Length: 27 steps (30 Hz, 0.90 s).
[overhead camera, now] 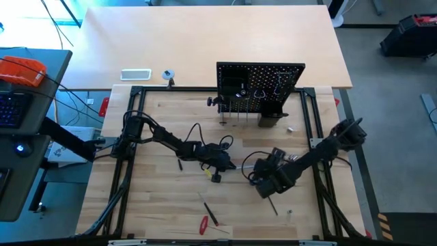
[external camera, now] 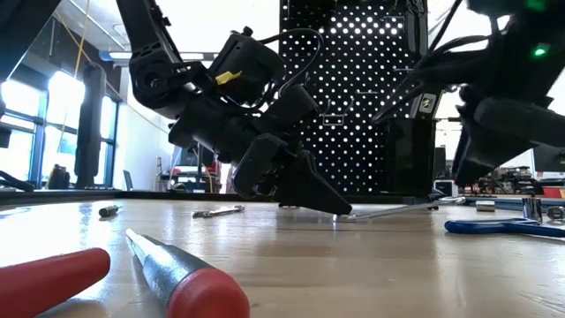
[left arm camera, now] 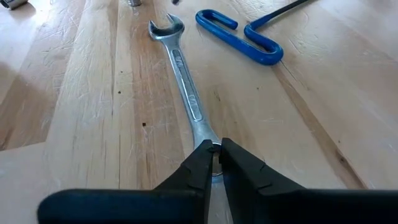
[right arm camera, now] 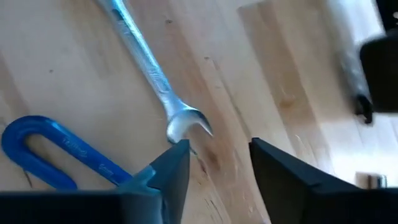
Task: Hang tools onto peg board
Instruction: Hang the silver combination wrench onto the pegboard
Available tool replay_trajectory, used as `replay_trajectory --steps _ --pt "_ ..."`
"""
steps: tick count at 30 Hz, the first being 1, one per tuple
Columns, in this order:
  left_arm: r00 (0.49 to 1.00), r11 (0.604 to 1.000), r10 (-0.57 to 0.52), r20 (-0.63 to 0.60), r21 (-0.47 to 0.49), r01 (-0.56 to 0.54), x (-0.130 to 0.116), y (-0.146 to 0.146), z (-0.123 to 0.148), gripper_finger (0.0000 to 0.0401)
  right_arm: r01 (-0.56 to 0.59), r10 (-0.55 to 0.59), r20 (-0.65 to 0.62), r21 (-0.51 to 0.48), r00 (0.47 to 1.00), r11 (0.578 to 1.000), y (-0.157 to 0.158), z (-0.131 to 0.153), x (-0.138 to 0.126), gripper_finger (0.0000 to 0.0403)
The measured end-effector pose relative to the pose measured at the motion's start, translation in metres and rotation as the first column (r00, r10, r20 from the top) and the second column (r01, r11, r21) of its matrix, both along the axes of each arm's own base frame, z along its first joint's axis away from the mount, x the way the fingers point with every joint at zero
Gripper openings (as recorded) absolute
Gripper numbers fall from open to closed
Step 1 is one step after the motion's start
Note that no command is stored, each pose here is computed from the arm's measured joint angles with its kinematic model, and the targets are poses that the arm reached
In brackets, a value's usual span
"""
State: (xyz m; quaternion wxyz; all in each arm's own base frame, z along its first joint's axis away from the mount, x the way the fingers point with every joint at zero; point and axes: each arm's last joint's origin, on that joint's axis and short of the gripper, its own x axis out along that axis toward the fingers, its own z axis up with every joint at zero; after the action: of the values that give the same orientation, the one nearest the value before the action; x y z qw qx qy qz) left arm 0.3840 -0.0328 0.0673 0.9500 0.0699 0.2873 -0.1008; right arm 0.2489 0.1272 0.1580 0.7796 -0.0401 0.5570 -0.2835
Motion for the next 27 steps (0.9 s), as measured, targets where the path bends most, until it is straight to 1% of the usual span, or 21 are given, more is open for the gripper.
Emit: replay_trajectory --steps 2,6,9,12,17,22,27 --pt "1.000 1.000 0.001 0.000 0.001 -0.001 0.000 0.000 0.000 0.0027 -0.040 0.041 -0.012 0.018 0.999 0.999 -0.004 -0.001 0.006 0.0182" --pt "1.000 1.000 0.001 0.000 0.001 -0.001 0.000 0.000 0.000 0.0027 -0.126 0.127 -0.022 0.046 0.992 0.991 -0.013 -0.001 0.018 0.0187" --pt "1.000 1.000 0.001 0.000 0.001 -0.001 0.000 0.000 0.000 0.0027 -0.193 0.197 -0.034 0.101 0.980 0.976 -0.021 -0.001 0.027 0.0188" --pt "1.000 1.000 0.001 -0.001 0.001 -0.001 0.000 0.000 0.000 0.0027 -0.237 0.248 -0.050 0.167 0.967 0.957 -0.031 -0.002 0.034 0.0188" --pt "1.000 1.000 0.001 -0.002 0.001 -0.001 0.000 0.000 0.000 0.0027 -0.254 0.283 -0.080 0.261 0.956 0.931 -0.051 -0.003 0.041 0.0188" --pt "1.000 1.000 0.000 -0.002 0.002 0.000 -0.001 0.000 0.000 0.0027 -0.284 0.321 -0.027 0.403 0.947 0.870 -0.066 -0.003 0.050 0.0186" --pt "1.000 1.000 0.000 -0.002 0.003 0.001 -0.001 0.000 0.000 0.0027 -0.278 0.323 -0.025 0.449 0.946 0.849 -0.073 -0.005 0.050 0.0165"
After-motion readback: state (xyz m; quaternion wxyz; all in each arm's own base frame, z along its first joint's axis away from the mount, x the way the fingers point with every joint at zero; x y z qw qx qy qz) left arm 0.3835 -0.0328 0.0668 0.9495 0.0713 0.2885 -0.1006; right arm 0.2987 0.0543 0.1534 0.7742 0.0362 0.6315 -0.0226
